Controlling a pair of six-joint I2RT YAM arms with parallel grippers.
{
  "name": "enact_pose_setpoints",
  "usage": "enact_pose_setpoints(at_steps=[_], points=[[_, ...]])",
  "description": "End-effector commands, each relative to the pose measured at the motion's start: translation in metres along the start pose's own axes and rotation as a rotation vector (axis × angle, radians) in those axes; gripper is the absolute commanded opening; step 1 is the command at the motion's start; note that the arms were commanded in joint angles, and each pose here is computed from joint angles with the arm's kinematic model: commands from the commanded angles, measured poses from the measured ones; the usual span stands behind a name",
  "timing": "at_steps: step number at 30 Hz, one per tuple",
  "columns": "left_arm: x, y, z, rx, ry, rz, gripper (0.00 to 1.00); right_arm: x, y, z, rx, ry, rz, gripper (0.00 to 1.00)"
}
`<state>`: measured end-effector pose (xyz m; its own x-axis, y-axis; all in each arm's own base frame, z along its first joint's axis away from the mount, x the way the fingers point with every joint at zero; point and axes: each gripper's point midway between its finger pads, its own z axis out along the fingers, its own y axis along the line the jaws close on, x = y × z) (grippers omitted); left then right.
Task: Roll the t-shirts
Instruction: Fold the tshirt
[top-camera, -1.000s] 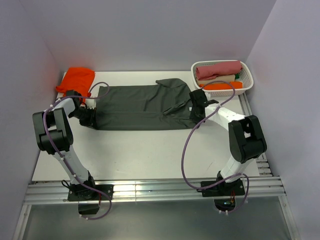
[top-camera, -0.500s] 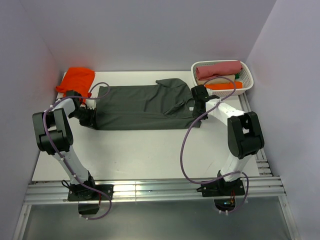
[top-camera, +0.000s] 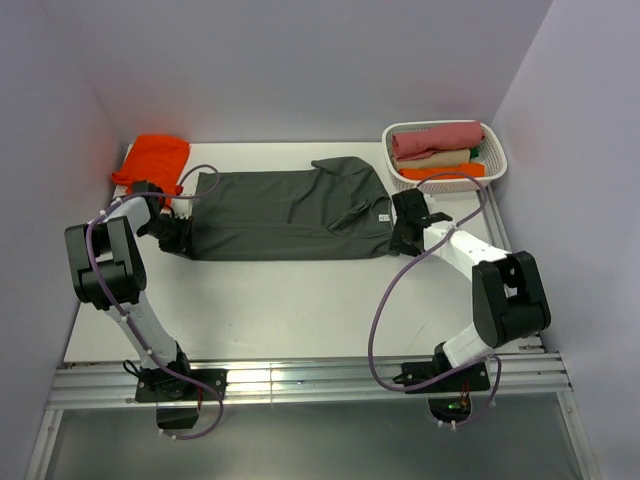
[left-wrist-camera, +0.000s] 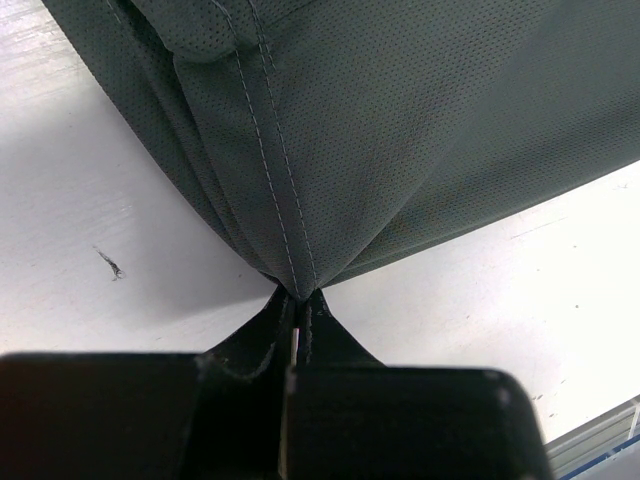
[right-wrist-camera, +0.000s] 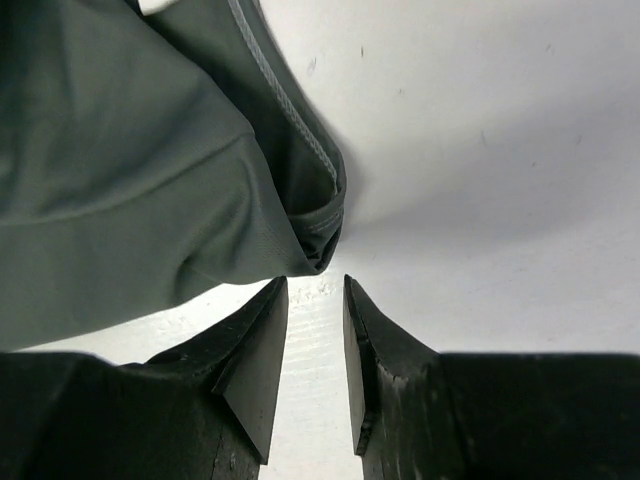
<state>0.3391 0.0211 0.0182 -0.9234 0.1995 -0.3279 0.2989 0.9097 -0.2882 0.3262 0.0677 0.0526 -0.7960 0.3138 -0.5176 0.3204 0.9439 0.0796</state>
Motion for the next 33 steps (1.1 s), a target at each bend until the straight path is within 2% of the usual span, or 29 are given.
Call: enact_pose_setpoints(at_steps=[1, 9, 14, 17, 20, 26, 33], points=[[0.016, 0.002, 0.0, -0.02, 0.054, 0.01, 0.0, -0.001, 0.008, 0.005, -0.056, -0.023, 0.039, 0.36], [0.016, 0.003, 0.0, -0.019, 0.052, 0.013, 0.0, -0.002, 0.016, 0.021, -0.067, -0.009, 0.016, 0.39], [0.016, 0.002, 0.001, -0.017, 0.056, 0.01, 0.0, -0.008, 0.016, 0.027, -0.048, -0.014, -0.003, 0.34], [0.016, 0.003, 0.0, -0.019, 0.055, 0.011, 0.0, -0.01, 0.016, 0.028, -0.04, -0.012, -0.011, 0.17], [0.016, 0.003, 0.0, -0.02, 0.056, 0.014, 0.0, -0.019, 0.013, 0.021, -0.02, -0.034, -0.027, 0.07], [0.018, 0.004, 0.0, -0.025, 0.067, 0.02, 0.0, -0.031, 0.0, 0.008, 0.049, -0.018, -0.112, 0.06], [0.019, 0.005, 0.0, -0.027, 0.067, 0.019, 0.0, -0.016, -0.007, 0.015, 0.071, 0.058, -0.174, 0.08]])
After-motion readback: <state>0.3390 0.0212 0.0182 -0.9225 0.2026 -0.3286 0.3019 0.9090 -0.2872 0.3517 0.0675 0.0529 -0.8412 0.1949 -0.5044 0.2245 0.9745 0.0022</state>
